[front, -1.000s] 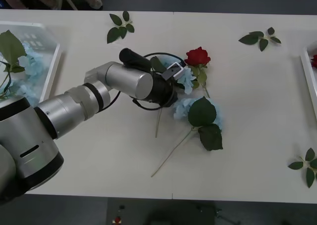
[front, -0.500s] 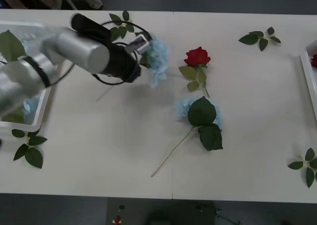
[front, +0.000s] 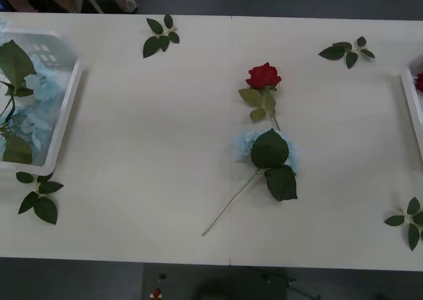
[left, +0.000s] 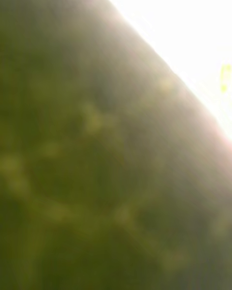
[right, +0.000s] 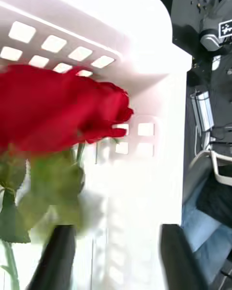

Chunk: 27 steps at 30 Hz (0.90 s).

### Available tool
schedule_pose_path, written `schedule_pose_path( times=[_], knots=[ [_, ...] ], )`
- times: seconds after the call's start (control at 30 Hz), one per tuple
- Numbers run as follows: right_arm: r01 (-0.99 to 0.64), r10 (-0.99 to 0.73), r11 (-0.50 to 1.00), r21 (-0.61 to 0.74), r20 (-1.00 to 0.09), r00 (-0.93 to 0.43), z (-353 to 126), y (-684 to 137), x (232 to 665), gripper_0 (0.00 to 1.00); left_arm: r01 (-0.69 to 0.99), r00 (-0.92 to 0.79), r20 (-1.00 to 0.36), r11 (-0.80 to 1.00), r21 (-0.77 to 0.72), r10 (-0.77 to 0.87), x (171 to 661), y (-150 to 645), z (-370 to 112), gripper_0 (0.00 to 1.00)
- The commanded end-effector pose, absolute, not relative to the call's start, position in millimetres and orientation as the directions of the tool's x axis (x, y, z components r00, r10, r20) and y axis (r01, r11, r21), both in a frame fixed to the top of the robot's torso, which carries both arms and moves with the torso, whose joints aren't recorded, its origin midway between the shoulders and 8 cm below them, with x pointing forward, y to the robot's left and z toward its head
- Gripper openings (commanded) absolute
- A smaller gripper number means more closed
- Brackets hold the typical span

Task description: Put the red flowers into the right box and the blue flowers into the left box

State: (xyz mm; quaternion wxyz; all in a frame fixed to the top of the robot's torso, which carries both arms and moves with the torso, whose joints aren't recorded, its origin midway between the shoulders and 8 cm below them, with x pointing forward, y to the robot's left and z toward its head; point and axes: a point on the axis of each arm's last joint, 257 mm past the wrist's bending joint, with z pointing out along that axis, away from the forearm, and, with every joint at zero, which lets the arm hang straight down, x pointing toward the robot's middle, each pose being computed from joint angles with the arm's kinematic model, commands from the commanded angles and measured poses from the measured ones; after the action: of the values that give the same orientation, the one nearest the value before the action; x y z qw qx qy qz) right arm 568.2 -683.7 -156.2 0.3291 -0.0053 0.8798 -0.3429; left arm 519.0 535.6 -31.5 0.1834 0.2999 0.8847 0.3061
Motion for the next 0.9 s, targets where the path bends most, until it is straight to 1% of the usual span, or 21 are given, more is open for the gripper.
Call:
schedule_pose_path(
  times=[0.03, 0.1, 0.13, 0.17, 0.2, 0.23, 0.27, 0.3, 0.4, 0.53, 0.63, 0.73, 0.83, 0.9],
  knots=[
    [0.230, -0.242, 0.779, -0.584, -0.618, -0.748, -140, -674, 584, 0.68, 0.338, -0.795, -0.186, 0.677, 0.654, 0.577, 525, 578, -88, 0.00],
    [0.225, -0.222, 0.810, -0.542, -0.638, -0.738, -146, -660, 590, 0.69, 0.295, -0.800, -0.213, 0.677, 0.674, 0.561, 530, 603, -109, 0.01],
    [0.221, -0.215, 0.819, -0.529, -0.641, -0.737, -148, -655, 591, 0.70, 0.284, -0.797, -0.220, 0.671, 0.686, 0.562, 532, 610, -111, 0.07],
    [0.195, -0.212, 0.839, -0.509, -0.634, -0.744, -154, -643, 594, 0.71, 0.264, -0.788, -0.238, 0.660, 0.703, 0.569, 537, 620, -115, 0.40],
    [0.161, -0.199, 0.868, -0.469, -0.627, -0.753, -163, -624, 596, 0.72, 0.249, -0.782, -0.257, 0.663, 0.706, 0.568, 540, 626, -119, 0.66],
    [0.161, -0.199, 0.868, -0.469, -0.627, -0.753, -163, -624, 596, 0.72, 0.249, -0.782, -0.257, 0.663, 0.706, 0.568, 540, 626, -119, 0.66],
    [0.116, -0.159, 0.920, -0.374, -0.627, -0.763, -174, -588, 600, 0.72, 0.239, -0.779, -0.279, 0.678, 0.695, 0.561, 542, 626, -122, 0.79],
    [0.091, -0.133, 0.946, -0.312, -0.626, -0.768, -181, -564, 602, 0.72, 0.242, -0.777, -0.288, 0.689, 0.683, 0.560, 543, 622, -124, 0.86],
    [0.027, -0.070, 0.989, -0.148, -0.613, -0.787, -194, -489, 603, 0.72, 0.266, -0.750, -0.339, 0.728, 0.632, 0.568, 546, 597, -118, 1.00],
    [-0.045, -0.083, 0.996, -0.079, -0.581, -0.810, -191, -417, 598, 0.71, 0.359, -0.701, -0.416, 0.790, 0.497, 0.580, 538, 535, -103, 1.00],
    [-0.069, -0.087, 0.996, -0.053, -0.569, -0.817, -183, -371, 591, 0.72, 0.468, -0.645, -0.504, 0.819, 0.333, 0.574, 525, 469, -77, 1.00],
    [-0.068, -0.056, 0.998, 0.001, -0.561, -0.826, -183, -321, 584, 0.71, 0.579, -0.586, -0.598, 0.799, 0.163, 0.547, 516, 394, -53, 1.00],
    [-0.054, -0.020, 0.997, 0.046, -0.552, -0.834, -189, -280, 581, 0.71, 0.661, -0.554, -0.665, 0.750, 0.014, 0.501, 514, 323, -59, 1.00],
    [-0.051, -0.013, 0.997, 0.054, -0.552, -0.834, -195, -256, 582, 0.72, 0.703, -0.555, -0.678, 0.708, -0.071, 0.483, 512, 280, -80, 1.00]
  ],
)
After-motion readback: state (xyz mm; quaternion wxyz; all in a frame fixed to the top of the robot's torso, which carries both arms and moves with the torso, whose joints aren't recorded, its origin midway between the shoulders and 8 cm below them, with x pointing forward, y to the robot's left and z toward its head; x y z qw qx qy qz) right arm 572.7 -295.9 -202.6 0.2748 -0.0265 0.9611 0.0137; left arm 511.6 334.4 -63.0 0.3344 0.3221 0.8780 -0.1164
